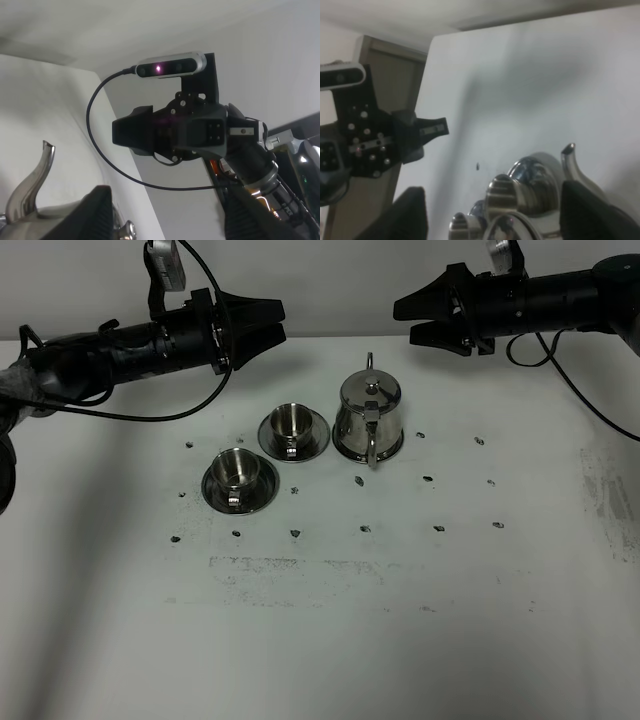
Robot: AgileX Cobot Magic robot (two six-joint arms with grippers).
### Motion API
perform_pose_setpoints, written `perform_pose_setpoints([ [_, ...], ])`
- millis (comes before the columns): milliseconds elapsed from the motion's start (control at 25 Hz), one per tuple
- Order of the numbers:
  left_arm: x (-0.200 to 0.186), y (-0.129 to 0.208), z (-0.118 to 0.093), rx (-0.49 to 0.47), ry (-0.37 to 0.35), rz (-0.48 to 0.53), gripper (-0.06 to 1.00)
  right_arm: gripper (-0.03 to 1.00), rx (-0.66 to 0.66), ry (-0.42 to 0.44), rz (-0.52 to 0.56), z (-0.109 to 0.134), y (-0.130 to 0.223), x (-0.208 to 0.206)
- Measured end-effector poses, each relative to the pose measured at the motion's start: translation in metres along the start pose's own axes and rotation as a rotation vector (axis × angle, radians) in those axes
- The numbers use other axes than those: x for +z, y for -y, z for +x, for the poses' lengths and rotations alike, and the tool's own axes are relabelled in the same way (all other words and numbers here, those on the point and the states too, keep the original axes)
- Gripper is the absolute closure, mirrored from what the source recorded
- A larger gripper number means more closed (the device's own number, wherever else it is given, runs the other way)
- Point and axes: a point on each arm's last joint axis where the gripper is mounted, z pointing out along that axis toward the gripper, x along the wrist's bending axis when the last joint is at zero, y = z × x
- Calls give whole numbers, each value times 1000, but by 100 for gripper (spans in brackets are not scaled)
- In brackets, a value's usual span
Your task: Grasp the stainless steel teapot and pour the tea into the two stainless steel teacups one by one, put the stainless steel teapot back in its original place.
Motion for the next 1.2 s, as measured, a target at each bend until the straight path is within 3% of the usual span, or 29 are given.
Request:
perform_pose_setpoints([
  [600, 1, 0, 0, -64, 1, 2, 46, 39, 36, 32, 19, -2, 1, 0],
  [760, 1, -4, -14, 26, -3, 19, 46, 39, -85, 22, -14, 14, -11, -6],
  [840, 1, -12, -40, 137, -12, 39, 46, 39, -196, 37, -39, 32, -23, -14],
  [960, -2, -26, -85, 344, -119, 62, 46, 39, -338, 124, -47, 51, -35, -25],
  [1040, -7, -34, -110, 472, -247, 87, 46, 39, -386, 202, -41, 58, -40, -32],
  [1200, -17, -36, -128, 583, -467, 188, 49, 39, -408, 389, -17, 62, -44, -46],
])
